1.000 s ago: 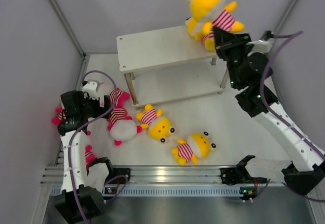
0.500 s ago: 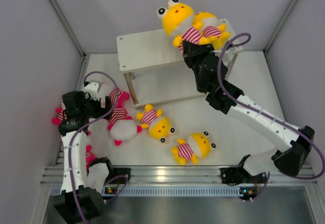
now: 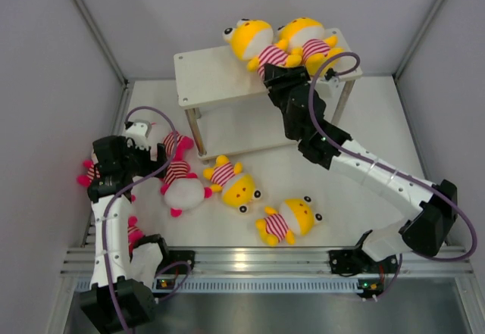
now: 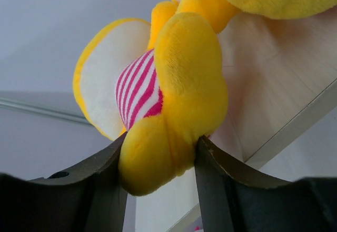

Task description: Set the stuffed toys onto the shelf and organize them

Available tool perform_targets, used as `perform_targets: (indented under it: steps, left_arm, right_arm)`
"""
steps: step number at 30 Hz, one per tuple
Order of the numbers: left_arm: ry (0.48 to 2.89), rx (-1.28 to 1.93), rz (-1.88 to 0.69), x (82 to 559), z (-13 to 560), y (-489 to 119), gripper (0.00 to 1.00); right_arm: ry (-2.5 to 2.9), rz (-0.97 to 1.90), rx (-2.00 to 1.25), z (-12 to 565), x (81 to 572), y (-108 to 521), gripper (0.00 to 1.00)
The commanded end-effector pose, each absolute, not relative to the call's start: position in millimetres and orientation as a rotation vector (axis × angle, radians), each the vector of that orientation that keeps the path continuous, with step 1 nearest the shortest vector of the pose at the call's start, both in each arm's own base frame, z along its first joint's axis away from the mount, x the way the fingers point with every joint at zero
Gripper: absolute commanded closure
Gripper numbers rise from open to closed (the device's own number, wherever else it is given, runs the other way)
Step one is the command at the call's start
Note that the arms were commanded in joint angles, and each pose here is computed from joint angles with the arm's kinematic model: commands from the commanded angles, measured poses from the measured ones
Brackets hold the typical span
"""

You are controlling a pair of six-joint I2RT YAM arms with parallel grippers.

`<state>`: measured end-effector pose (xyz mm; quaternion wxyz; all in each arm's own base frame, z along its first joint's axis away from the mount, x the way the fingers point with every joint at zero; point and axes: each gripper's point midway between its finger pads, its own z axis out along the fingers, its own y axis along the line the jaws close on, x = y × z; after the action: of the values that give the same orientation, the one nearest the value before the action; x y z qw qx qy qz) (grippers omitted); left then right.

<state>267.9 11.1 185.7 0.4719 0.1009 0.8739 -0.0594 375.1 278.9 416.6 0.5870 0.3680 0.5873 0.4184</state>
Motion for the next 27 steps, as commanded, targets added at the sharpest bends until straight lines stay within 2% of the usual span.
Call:
perform_targets:
  steps: [1,7,16,18,23,27]
  left_arm:
    - [2.101,0.276,-0.124,273,193,12,0.01]
    - [2.101,0.271,-0.113,273,193,13,0.01]
    - [2.105,0.269,-0.102,273,192,15,0.01]
    - [2.105,0.272,-0.105,273,192,14,0.01]
    - [2.097,0.266,-0.110,274,196,14,0.01]
    - [2.043,0.340,-0.168,273,226,1,0.01]
  right_arm:
    - [1.249,1.112,0.846,460,355,270,0.51]
    - [1.261,1.094,0.707,472,339,267,0.44]
    - [1.313,0.930,0.499,479,318,244,0.22]
    - [1.321,0.915,0.444,490,317,242,0.21]
    - [1.397,0.932,0.417,477,345,252,0.28]
    - [1.460,0.902,0.360,470,359,272,0.28]
